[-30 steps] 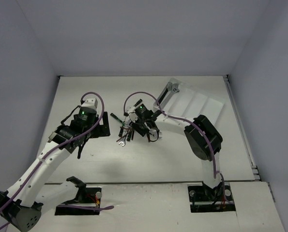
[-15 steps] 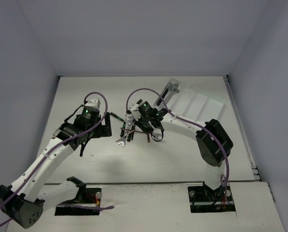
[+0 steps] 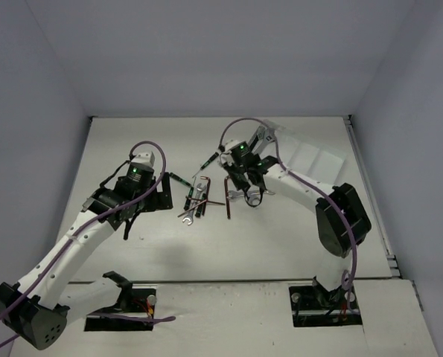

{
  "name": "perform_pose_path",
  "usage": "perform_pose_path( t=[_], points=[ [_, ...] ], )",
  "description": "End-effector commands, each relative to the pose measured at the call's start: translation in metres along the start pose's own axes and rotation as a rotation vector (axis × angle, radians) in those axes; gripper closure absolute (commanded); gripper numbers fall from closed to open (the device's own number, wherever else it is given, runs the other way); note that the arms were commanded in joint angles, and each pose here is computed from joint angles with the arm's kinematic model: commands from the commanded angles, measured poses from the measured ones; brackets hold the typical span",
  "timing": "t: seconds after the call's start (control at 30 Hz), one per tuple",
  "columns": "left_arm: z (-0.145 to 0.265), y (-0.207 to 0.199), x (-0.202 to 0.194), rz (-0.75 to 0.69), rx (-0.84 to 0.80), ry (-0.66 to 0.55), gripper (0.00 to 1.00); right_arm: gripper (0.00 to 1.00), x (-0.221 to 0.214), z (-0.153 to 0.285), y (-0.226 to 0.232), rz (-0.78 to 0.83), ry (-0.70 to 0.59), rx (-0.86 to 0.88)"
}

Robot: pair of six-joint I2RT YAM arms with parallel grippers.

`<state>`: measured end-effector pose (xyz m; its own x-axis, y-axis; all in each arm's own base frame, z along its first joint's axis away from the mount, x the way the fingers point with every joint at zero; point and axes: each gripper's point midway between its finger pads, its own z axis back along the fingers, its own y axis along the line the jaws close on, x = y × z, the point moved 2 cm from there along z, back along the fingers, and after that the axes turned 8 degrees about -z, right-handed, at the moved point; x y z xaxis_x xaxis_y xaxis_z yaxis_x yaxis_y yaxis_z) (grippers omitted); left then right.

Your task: Sort the tools into containers

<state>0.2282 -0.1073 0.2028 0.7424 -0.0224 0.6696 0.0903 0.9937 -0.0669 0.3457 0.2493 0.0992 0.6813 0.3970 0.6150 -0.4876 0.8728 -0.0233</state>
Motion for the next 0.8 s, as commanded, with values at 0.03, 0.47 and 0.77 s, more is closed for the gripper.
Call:
perform_pose_path(
  t=[0.03, 0.47, 0.77],
  points=[
    [0.007, -0.002, 0.012, 0.029, -0.013, -0.061, 0.15, 1.0, 0.078, 0.062, -0.104, -0.503, -0.331, -0.254],
    [0.005, 0.0, -0.002, 0.05, -0.022, -0.043, 0.15, 1.0, 0.076, 0.052, -0.217, -0.979, -0.415, -0.447],
    [0.009, -0.001, -0.006, 0.061, -0.039, -0.049, 0.15, 1.0, 0.028, 0.065, -0.282, -1.041, -0.379, -0.595]
  ],
)
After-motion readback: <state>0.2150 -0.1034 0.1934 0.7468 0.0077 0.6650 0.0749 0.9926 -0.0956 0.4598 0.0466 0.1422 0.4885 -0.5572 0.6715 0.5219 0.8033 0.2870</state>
